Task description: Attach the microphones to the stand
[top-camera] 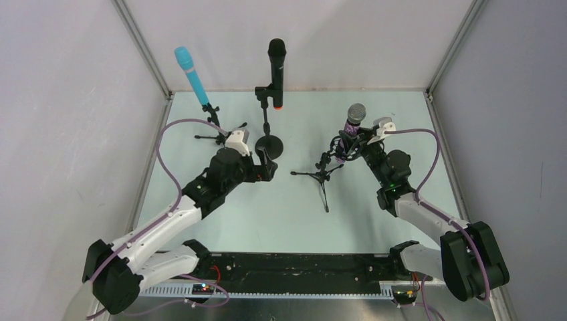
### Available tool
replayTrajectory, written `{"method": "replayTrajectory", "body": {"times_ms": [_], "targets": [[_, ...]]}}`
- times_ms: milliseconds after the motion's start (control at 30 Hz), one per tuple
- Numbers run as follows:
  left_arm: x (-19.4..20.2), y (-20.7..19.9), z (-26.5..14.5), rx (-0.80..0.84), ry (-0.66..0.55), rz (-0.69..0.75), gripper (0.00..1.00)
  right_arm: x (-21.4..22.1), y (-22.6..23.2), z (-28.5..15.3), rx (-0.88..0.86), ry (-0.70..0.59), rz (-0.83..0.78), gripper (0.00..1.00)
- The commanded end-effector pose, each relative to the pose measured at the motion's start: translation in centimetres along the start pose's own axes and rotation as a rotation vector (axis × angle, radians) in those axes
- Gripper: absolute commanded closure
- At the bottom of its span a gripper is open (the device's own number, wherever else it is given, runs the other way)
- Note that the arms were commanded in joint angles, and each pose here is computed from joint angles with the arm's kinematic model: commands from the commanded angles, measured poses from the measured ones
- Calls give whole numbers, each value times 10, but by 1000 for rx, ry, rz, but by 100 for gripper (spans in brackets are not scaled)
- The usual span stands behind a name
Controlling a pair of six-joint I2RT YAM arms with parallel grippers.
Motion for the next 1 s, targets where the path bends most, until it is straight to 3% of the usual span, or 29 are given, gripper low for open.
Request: {"method": "replayTrajectory", "body": {"times_ms": [0, 200, 500, 700, 967], "targets": [[-39, -24, -15, 81, -119, 19, 0, -3, 11, -2, -47, -31, 29, 100], [-56, -34, -29, 120, -181, 32, 0, -1, 15, -5, -65, -21, 41, 98], [-83, -38, -63, 196, -376, 37, 0, 0, 20, -11, -86, 11, 68, 68], [-80, -31, -66, 187, -392, 42, 0, -10, 24, -13, -106, -17, 65, 50], [-74, -32, -62, 193, -367, 27, 0, -24, 24, -19, -103, -39, 81, 13]]}}
Point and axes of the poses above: each gripper's point midway between its finger pads, its own z axis out along the fingers, its own y axis along the line the jaws close on, x = y × z, the point moved 1 cm from there along -z, back along the fingers, and after that the axes turned 10 degrees about -z, right-handed, at the moved point
